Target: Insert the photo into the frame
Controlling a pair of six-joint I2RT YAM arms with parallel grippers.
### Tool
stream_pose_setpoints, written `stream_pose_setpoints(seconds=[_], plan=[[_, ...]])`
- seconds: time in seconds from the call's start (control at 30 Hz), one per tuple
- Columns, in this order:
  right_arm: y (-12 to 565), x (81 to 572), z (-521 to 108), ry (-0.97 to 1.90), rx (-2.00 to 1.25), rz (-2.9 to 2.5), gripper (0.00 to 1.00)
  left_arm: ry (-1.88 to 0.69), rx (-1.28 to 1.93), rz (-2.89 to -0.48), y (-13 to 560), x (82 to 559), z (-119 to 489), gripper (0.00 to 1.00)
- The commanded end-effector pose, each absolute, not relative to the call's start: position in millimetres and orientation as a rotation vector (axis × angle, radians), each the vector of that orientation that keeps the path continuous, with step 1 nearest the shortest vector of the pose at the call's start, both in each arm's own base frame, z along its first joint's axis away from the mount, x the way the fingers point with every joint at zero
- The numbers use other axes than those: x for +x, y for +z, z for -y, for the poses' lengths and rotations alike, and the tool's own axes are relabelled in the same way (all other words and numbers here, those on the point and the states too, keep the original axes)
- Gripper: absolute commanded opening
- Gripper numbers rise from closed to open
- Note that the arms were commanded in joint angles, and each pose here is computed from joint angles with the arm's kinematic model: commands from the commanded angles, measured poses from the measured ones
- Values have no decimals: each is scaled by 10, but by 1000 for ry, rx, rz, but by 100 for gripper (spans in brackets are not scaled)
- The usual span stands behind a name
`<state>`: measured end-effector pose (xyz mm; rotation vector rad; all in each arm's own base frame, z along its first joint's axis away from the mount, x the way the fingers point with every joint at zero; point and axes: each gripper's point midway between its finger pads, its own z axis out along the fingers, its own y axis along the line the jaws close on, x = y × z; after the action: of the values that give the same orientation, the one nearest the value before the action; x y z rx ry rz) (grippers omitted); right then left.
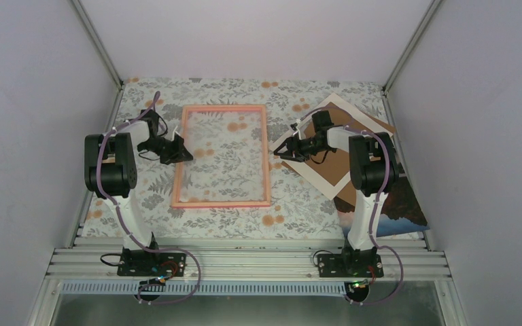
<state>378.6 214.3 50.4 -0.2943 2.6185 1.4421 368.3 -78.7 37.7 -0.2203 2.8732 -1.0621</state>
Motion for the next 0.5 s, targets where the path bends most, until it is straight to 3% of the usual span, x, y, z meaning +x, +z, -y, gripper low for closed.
stream_pose_setpoints(seconds=[0.0,0.47], plan=[[626,3798,-2128,1434,-325,-2578,57,-1019,-219,-2856,449,3699,713,2],[625,3806,-2131,1437,-324,-2578,58,-1065,-222,-2845,439,3688,759,2]])
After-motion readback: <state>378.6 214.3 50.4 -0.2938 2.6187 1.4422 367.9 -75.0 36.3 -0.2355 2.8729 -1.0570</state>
